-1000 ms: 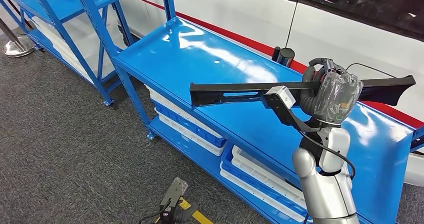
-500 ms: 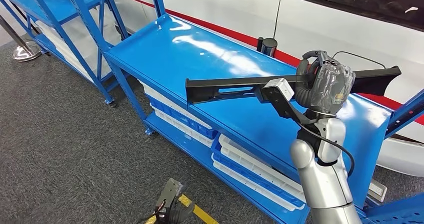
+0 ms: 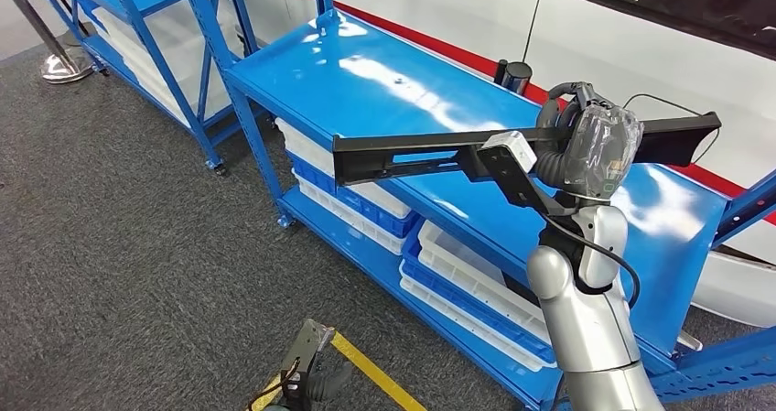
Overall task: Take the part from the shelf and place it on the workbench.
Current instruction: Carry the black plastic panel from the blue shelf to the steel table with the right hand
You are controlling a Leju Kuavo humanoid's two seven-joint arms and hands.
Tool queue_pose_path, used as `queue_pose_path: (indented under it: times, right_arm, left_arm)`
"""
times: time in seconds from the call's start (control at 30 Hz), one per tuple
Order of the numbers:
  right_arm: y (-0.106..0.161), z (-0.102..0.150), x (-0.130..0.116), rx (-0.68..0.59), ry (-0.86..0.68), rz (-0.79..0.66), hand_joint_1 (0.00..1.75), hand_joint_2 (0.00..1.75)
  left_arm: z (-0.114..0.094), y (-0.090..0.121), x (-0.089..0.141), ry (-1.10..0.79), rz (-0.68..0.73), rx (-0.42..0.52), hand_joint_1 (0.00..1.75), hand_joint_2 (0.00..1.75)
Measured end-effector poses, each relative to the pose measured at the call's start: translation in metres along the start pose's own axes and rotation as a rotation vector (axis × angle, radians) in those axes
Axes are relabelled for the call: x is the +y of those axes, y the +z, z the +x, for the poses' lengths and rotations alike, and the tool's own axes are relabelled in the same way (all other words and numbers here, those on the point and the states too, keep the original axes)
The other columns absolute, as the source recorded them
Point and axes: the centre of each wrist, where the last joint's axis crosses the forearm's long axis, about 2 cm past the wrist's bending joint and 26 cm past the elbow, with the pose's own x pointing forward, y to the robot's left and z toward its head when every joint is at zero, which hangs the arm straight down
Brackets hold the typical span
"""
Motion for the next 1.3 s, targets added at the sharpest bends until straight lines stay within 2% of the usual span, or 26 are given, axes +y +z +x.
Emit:
queue_pose_path:
  times: [0.8,1.3]
  right_arm:
    - [-0.018,0.014,0.013,-0.023,-0.073,0.018,1.75,1.75]
    - [-0.02,0.012,0.017,-0.037,-0.035,0.027,1.75,1.75]
  left_arm:
    - [0.002,-0.003,0.011,0.016,0.034,-0.02,0.0,1.75]
    - [0.003,-0.003,0.009,0.039,0.052,-0.024,0.0,1.75]
